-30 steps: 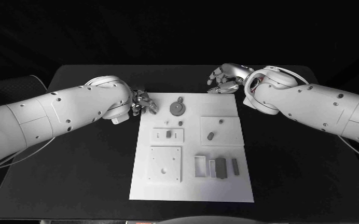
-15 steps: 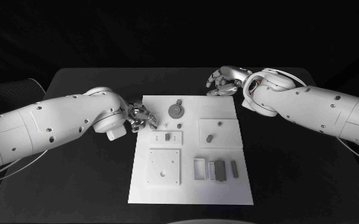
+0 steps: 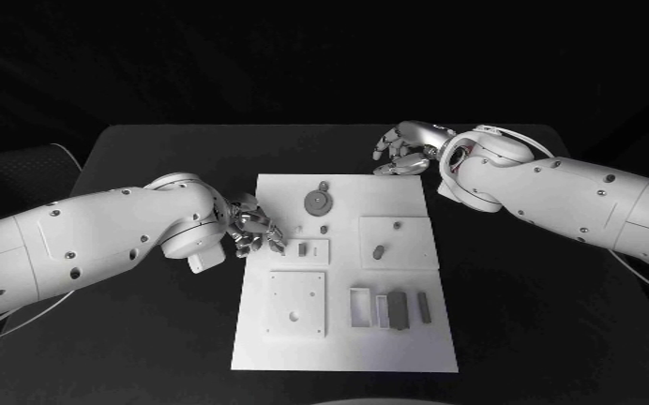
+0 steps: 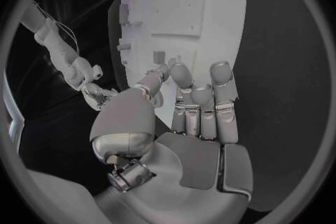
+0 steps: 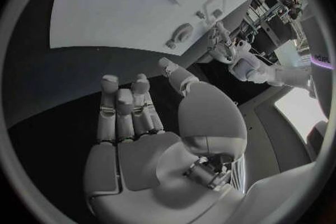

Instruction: Assemble the parts on the task board

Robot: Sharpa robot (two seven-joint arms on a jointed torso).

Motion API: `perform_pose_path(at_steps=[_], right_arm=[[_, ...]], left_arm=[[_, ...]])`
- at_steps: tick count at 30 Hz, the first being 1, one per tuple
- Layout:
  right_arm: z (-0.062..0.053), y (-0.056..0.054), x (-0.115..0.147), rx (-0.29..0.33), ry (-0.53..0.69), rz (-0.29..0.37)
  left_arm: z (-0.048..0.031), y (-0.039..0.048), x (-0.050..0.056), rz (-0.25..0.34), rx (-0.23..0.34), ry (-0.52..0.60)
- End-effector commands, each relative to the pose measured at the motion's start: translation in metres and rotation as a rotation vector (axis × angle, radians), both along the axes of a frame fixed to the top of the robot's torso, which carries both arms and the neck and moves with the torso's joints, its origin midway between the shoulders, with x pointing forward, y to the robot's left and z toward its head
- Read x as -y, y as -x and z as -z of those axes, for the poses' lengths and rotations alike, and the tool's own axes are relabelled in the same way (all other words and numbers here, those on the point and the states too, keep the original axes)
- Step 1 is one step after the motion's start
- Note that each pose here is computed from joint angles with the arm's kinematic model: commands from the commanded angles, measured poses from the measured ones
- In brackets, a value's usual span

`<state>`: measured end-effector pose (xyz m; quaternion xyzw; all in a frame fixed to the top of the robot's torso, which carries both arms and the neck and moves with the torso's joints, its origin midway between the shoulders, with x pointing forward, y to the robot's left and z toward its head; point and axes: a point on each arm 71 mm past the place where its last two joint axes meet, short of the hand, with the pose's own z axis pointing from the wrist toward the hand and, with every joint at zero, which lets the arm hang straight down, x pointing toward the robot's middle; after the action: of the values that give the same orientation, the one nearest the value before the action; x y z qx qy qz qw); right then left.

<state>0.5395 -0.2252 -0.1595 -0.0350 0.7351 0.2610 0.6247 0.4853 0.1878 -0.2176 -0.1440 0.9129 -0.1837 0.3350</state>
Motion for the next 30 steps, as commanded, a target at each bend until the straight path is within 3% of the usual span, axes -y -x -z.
perform_pose_path(at_steps=[1,8,13,18,30], right_arm=[[0.0012,0.0005,-0.0003,-0.013,0.006,-0.008],[0.0018,0.0006,-0.0012,-0.014,0.005,-0.011],[0.0026,0.0008,-0.0013,-0.016,0.005,-0.011],[0.0029,0.0008,-0.0012,-0.016,0.005,-0.011],[0.0034,0.0011,-0.0015,-0.018,0.006,-0.013]], left_arm=[[-0.0011,0.0014,0.0019,0.02,0.047,-0.042],[-0.003,0.0007,0.0043,0.048,0.114,-0.086],[-0.0018,0.0005,0.0073,0.059,0.113,-0.1],[-0.002,-0.0003,0.0082,0.062,0.149,-0.123],[-0.0008,0.0004,0.0113,0.075,0.131,-0.133]])
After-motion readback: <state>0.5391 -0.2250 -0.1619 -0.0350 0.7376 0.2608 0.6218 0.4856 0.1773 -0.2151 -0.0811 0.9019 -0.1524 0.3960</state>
